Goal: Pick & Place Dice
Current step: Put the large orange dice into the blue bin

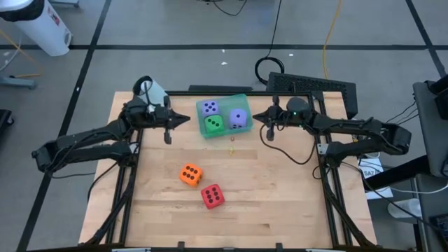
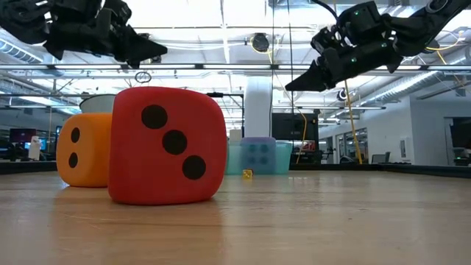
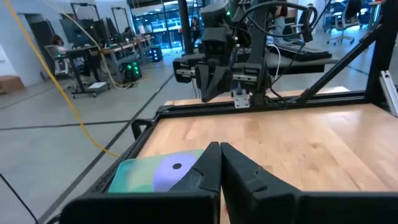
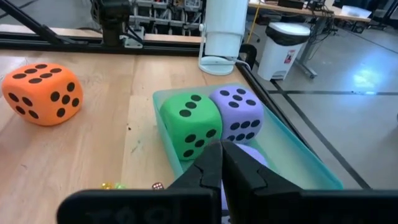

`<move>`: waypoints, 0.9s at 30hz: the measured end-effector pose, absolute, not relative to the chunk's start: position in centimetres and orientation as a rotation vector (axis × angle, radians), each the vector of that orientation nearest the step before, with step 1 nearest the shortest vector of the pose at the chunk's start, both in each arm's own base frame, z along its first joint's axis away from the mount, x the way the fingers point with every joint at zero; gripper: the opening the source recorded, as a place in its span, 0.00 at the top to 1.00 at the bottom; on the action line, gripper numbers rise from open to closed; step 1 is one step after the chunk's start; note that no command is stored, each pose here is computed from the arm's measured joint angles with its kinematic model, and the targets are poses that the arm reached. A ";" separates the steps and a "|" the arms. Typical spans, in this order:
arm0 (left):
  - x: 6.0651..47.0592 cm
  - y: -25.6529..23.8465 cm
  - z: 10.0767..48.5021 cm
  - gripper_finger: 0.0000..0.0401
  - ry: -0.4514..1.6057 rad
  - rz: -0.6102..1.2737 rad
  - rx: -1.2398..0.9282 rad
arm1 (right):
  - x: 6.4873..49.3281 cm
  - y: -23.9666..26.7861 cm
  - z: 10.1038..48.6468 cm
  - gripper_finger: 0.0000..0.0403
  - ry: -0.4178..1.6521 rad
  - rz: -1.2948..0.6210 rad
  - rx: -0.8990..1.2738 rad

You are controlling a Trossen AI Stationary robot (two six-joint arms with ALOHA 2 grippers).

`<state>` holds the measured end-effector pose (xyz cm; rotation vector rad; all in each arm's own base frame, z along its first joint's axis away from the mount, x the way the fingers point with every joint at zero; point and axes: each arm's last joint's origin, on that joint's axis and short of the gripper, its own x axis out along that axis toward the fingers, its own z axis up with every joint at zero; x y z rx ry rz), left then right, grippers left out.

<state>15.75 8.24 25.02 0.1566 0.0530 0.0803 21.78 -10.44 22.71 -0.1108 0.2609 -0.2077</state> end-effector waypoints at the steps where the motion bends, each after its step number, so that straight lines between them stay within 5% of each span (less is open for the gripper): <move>1: 15.8 8.2 25.0 0.99 0.054 0.080 0.164 | 21.8 -10.4 22.7 1.00 0.262 -0.208 -0.110; 11: 16.2 7.3 25.6 0.90 0.041 -0.072 0.088 | 21.8 -10.4 23.2 1.00 0.225 -0.213 -0.126; 18: 17.1 4.5 28.4 0.84 0.301 -0.016 0.144 | 21.8 -10.5 23.3 1.00 0.209 -0.215 -0.132; 27: 18.4 1.0 30.6 0.51 0.557 0.035 0.106 | 21.8 -10.5 23.3 1.00 0.209 -0.216 -0.132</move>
